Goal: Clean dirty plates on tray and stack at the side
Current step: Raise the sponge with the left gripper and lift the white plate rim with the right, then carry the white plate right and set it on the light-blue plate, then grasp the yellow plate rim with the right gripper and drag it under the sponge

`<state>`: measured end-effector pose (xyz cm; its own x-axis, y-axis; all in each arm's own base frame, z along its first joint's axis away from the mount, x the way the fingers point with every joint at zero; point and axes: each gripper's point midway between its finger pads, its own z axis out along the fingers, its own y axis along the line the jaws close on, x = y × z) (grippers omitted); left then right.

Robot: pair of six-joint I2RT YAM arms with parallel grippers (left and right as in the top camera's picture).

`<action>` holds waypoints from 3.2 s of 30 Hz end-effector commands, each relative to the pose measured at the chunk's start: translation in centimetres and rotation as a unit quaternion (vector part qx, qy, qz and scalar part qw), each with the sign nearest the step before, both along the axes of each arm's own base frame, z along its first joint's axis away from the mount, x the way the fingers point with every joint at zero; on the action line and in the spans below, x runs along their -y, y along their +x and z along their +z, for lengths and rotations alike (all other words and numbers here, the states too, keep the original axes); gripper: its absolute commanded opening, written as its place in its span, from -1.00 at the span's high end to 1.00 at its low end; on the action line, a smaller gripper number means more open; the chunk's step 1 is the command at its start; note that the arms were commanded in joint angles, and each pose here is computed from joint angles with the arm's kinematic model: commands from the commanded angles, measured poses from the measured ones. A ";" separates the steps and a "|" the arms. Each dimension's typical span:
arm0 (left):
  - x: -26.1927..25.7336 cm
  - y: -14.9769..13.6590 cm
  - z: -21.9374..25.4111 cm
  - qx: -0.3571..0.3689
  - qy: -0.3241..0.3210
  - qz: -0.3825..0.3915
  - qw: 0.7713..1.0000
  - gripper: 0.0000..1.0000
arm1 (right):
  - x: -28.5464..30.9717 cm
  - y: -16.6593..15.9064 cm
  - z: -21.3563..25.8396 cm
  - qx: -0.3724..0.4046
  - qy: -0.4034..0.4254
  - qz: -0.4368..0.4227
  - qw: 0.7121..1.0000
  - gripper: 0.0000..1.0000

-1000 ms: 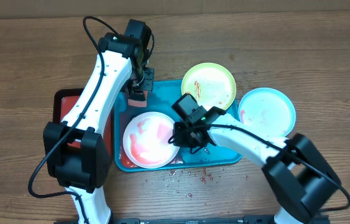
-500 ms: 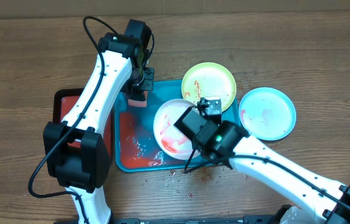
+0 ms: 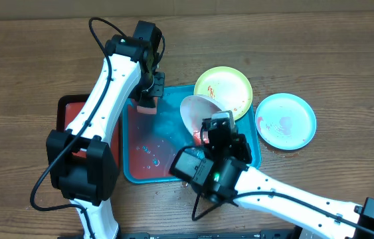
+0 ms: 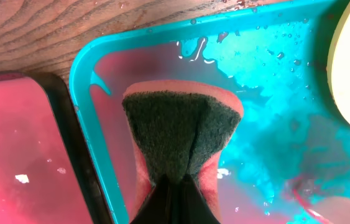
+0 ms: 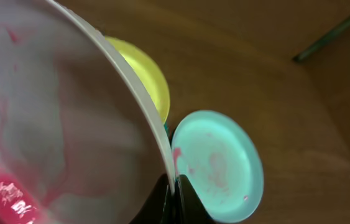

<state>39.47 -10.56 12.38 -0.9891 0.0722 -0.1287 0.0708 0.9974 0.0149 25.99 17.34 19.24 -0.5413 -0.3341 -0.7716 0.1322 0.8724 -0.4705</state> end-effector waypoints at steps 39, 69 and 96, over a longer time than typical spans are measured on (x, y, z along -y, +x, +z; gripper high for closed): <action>0.1 0.4 0.6 0.009 -0.008 0.008 1.000 0.91 | 3.0 2.5 -4.8 -0.220 0.296 -0.084 0.926 0.93; 0.4 0.6 0.6 0.012 -0.014 0.011 1.000 0.92 | 22.6 2.2 -13.1 -0.225 0.473 -0.343 0.780 0.47; 0.9 1.1 0.4 0.017 -0.030 0.017 0.999 0.91 | 6.8 8.4 -13.9 -0.235 0.510 -0.167 0.810 0.03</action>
<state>40.06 -11.25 12.47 -0.9862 0.0634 -0.1529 0.0674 0.9975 -0.0211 33.79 10.32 6.70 -0.8239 0.5062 -0.2548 0.3743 0.8236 0.4260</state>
